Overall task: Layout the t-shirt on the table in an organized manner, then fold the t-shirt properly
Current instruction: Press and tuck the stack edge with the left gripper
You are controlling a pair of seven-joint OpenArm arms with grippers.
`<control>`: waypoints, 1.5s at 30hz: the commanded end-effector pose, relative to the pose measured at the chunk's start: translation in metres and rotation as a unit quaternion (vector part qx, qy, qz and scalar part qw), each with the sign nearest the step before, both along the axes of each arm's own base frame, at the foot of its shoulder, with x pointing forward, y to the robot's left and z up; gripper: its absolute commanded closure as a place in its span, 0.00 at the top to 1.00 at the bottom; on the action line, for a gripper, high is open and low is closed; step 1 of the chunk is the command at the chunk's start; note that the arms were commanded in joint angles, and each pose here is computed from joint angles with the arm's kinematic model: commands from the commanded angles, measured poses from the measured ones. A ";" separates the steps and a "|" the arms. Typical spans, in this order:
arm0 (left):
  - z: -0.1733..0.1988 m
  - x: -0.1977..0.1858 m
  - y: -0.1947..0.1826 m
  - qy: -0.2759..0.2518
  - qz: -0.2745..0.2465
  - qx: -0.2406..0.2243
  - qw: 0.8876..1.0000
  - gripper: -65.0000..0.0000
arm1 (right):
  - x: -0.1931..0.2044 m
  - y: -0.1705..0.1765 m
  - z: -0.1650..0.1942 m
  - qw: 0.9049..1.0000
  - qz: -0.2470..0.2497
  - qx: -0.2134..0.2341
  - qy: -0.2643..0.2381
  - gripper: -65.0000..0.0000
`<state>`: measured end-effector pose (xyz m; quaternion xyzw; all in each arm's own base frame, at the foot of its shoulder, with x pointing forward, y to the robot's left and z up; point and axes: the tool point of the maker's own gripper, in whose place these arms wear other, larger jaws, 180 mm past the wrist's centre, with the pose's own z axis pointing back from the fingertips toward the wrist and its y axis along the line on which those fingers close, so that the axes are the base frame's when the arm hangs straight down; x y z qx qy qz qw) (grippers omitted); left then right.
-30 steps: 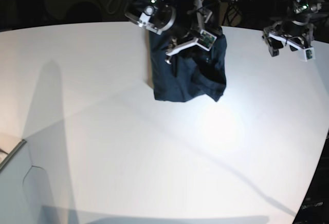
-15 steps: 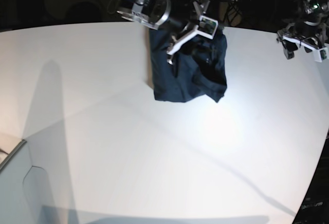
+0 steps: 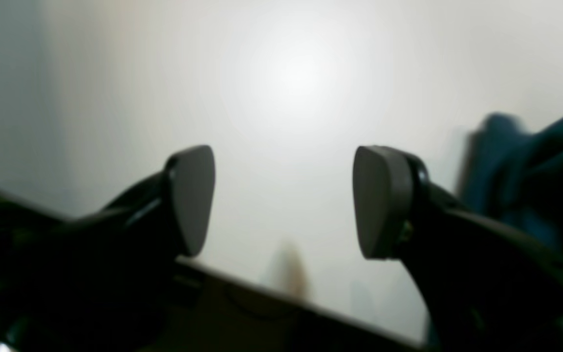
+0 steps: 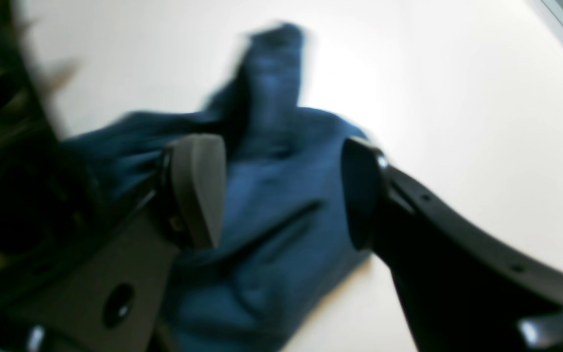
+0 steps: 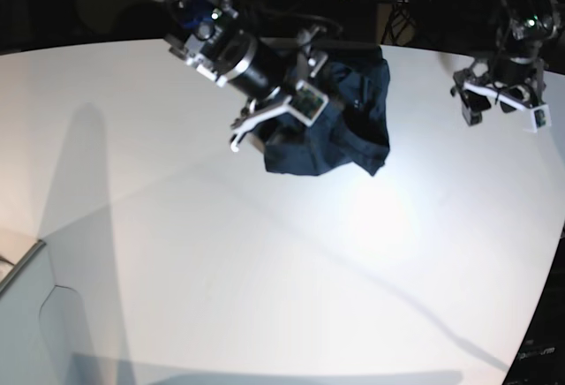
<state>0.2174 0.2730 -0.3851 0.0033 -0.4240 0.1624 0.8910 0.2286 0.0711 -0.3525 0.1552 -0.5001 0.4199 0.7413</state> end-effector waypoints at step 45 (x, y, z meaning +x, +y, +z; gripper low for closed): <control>0.001 0.098 -0.080 -0.045 -0.094 -0.066 0.992 0.66 | 0.104 -0.118 0.030 0.978 -0.198 0.003 -0.060 0.59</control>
